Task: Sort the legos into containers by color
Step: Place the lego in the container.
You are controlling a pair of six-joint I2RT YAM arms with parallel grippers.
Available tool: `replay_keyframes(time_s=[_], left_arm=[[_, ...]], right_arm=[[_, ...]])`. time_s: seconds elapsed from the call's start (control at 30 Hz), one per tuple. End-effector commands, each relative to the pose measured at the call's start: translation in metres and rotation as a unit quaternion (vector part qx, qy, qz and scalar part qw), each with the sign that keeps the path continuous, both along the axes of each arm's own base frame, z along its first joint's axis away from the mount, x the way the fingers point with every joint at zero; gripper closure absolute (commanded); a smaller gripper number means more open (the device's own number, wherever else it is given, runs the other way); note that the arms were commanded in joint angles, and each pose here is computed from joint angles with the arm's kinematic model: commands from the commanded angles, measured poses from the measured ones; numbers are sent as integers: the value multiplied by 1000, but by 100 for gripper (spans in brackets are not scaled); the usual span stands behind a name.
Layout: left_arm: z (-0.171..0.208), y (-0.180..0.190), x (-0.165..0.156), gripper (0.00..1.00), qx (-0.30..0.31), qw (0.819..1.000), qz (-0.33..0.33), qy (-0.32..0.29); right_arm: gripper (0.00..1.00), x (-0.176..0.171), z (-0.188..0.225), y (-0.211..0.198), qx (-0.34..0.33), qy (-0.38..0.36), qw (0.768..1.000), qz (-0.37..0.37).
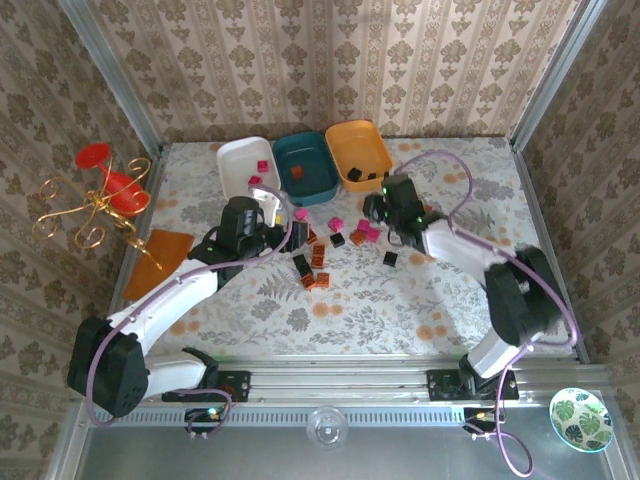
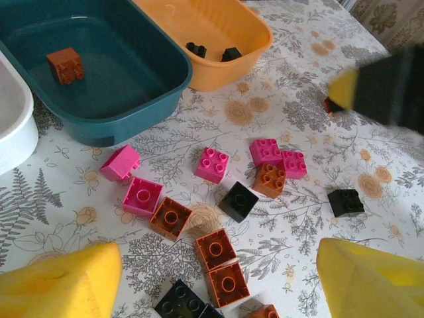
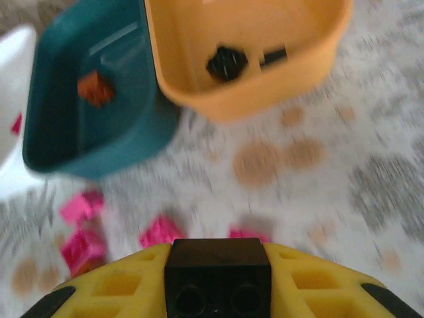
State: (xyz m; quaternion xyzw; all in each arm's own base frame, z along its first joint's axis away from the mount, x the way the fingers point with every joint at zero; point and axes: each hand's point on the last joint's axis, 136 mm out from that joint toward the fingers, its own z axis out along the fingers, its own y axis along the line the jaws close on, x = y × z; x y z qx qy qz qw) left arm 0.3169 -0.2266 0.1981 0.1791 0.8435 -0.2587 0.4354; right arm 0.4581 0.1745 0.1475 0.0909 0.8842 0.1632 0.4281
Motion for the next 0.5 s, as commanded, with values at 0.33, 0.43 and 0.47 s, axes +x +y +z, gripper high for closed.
replay_keyframes(time_s=[0.33,0.43,0.47], left_arm=[[-27,21,-11,21,18,999,7,31],[-29,24,-11,20,19,999,10,34],[-30,24,-11,20,19,999,10,34]], right_arm=[[62,172,-23,2,65,-28,997,-44],[48,181,-15,0,75,-25,996,-36],[43,180,-8,0,74,-30,996,-30]])
